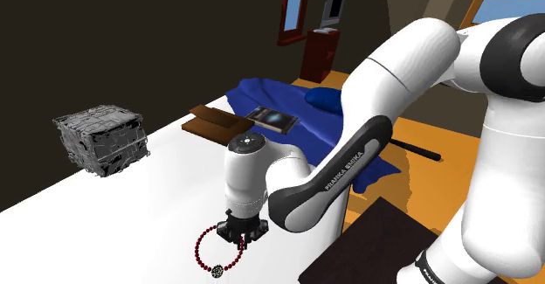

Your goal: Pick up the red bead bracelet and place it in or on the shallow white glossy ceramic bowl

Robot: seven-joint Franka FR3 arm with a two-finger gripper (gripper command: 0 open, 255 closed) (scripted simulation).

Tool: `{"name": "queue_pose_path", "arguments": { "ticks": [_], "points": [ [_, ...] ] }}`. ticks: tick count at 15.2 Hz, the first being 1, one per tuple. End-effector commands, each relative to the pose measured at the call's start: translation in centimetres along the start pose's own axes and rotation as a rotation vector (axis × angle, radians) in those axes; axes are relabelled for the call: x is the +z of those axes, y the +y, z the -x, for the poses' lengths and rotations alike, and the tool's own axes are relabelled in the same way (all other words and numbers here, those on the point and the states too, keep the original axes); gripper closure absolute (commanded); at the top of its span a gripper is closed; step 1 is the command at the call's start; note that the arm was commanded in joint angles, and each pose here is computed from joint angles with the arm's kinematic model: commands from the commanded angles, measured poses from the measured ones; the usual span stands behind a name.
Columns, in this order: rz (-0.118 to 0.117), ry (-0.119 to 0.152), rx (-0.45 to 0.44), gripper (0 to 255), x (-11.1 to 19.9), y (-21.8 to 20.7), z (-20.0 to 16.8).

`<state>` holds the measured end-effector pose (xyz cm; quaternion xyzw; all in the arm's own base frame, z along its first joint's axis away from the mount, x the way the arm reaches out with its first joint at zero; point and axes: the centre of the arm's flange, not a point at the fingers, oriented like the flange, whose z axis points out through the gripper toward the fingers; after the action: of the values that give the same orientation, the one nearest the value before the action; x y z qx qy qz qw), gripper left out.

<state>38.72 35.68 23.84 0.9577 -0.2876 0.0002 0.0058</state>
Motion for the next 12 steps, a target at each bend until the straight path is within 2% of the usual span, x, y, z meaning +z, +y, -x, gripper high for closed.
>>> {"name": "queue_pose_path", "arguments": {
  "ticks": [1,8,12],
  "points": [
    [0.000,0.000,0.000,255,-1.1,0.0,0.0],
    [0.000,0.000,0.000,255,-4.6,0.0,0.0],
    [0.000,0.000,0.000,255,-4.6,3.9,-3.6]
  ]
}}
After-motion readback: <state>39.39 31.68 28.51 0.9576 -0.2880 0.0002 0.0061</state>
